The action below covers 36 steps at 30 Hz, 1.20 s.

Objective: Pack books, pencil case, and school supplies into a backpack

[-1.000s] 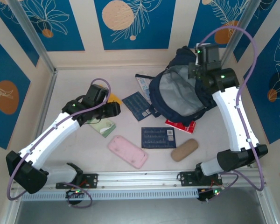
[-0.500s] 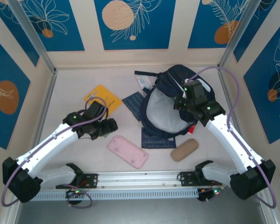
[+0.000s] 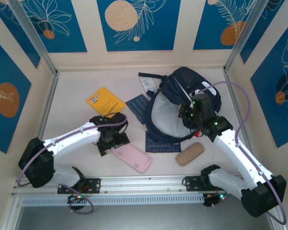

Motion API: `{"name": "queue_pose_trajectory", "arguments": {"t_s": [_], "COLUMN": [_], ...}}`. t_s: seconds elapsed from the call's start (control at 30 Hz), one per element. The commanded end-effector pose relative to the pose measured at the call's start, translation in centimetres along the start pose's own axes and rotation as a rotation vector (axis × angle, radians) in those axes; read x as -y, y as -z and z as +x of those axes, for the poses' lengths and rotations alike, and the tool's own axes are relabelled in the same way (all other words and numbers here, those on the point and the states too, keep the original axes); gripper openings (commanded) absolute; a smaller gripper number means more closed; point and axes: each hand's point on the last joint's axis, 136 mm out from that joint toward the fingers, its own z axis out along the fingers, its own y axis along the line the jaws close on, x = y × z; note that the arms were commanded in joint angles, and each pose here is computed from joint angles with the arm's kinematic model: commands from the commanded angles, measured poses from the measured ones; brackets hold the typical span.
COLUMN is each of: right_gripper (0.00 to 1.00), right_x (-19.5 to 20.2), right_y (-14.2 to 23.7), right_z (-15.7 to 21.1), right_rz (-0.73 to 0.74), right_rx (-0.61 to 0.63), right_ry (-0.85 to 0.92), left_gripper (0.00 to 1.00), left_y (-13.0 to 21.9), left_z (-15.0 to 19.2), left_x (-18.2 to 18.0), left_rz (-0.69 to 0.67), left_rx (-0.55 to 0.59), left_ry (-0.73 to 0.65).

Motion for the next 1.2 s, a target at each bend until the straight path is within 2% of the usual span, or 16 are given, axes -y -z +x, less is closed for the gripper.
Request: {"name": "queue_pose_trajectory", "arguments": {"t_s": [0.0, 0.2, 0.47, 0.77, 1.17], "right_gripper": [0.0, 0.0, 0.0, 0.0, 0.0], "right_x": [-1.2, -1.1, -0.7, -0.9, -0.4], "right_y": [1.1, 1.3, 1.1, 0.8, 0.8], "right_z": [-1.6, -1.5, -1.3, -1.1, -1.3], "right_rz": [-0.066, -0.069, -0.071, -0.081, -0.068], "right_rx": [0.078, 0.082, 0.092, 0.083, 0.087], "right_ry": [-0.059, -0.053, -0.074, -0.08, -0.098], "left_gripper": [1.0, 1.0, 1.0, 1.0, 1.0], "left_y": [0.2, -0.7, -2.1, -2.8, -4.9], "left_z": [0.0, -0.2, 0.2, -0.3, 1.1], "left_x": [0.9, 0.8, 0.4, 1.2, 1.2], "left_rz": [0.042, 0.053, 0.072, 0.086, -0.013], "left_rx": [0.023, 0.052, 0.036, 0.056, -0.012], "left_ry": [0.082, 0.173, 0.338, 0.373, 0.371]}}
